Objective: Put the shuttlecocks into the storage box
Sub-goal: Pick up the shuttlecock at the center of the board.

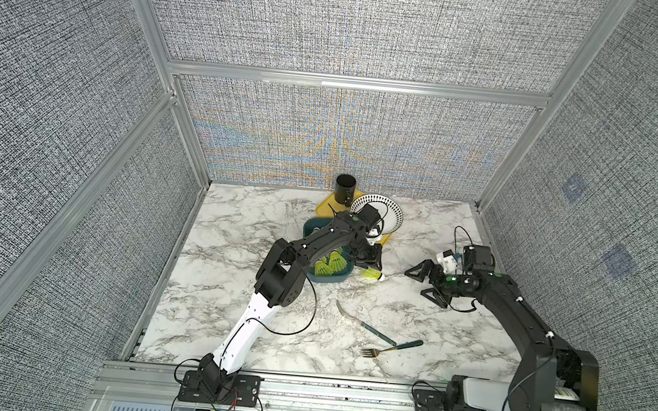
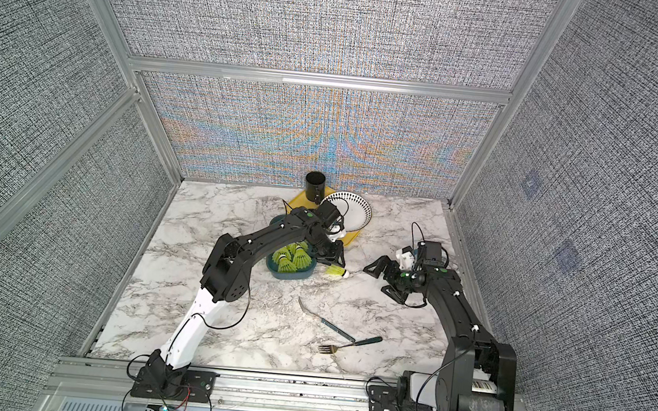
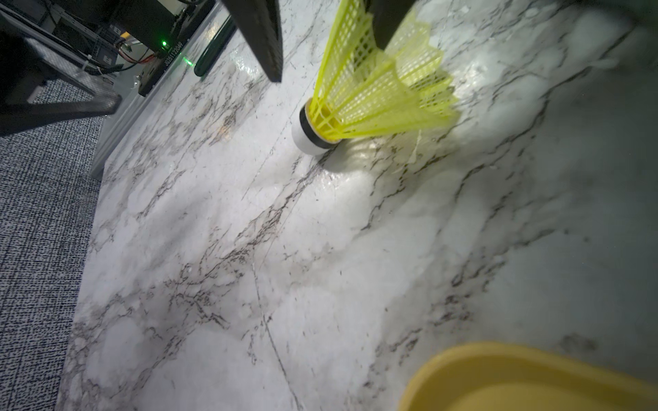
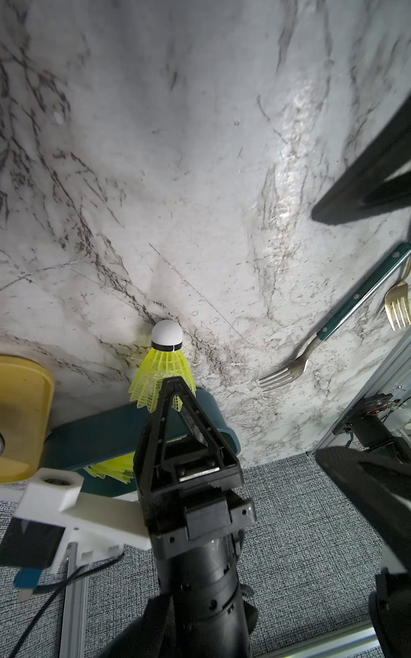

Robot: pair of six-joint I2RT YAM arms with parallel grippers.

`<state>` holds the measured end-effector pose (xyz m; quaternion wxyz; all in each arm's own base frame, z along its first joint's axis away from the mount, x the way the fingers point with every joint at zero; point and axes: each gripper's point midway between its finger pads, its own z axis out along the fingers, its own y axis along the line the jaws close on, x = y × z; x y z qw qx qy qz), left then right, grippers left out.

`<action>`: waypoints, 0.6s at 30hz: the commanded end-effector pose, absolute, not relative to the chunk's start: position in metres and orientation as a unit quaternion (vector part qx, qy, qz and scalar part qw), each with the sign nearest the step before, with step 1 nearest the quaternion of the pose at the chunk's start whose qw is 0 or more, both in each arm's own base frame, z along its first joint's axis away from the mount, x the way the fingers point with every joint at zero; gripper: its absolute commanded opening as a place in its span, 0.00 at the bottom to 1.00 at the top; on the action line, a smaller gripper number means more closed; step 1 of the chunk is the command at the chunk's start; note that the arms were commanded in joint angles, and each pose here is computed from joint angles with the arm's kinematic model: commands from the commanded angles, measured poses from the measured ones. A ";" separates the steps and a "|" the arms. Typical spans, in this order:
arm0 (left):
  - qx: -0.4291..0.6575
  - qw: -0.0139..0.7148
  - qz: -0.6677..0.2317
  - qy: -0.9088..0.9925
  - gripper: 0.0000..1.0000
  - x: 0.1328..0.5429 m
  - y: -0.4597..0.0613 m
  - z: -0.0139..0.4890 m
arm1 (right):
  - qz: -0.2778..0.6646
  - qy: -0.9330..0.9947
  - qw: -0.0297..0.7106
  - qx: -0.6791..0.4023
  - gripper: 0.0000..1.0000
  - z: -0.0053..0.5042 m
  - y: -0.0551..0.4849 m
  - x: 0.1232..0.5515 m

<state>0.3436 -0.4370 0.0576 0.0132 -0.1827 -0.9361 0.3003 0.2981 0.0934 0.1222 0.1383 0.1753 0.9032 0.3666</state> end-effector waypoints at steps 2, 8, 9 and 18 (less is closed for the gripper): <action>-0.181 0.005 0.313 -0.932 0.24 0.345 -0.441 0.066 | 0.373 0.900 0.147 0.172 0.99 0.127 0.095 0.303; -0.169 0.003 0.321 -0.932 0.02 0.344 -0.442 0.072 | 0.368 0.901 0.148 0.174 0.99 0.129 0.093 0.302; -0.164 0.000 0.328 -0.930 0.02 0.345 -0.443 0.075 | 0.365 0.902 0.149 0.174 0.99 0.130 0.092 0.302; -0.065 -0.028 0.383 -0.921 0.02 0.341 -0.441 0.115 | 0.339 0.910 0.169 0.171 0.99 0.145 0.088 0.307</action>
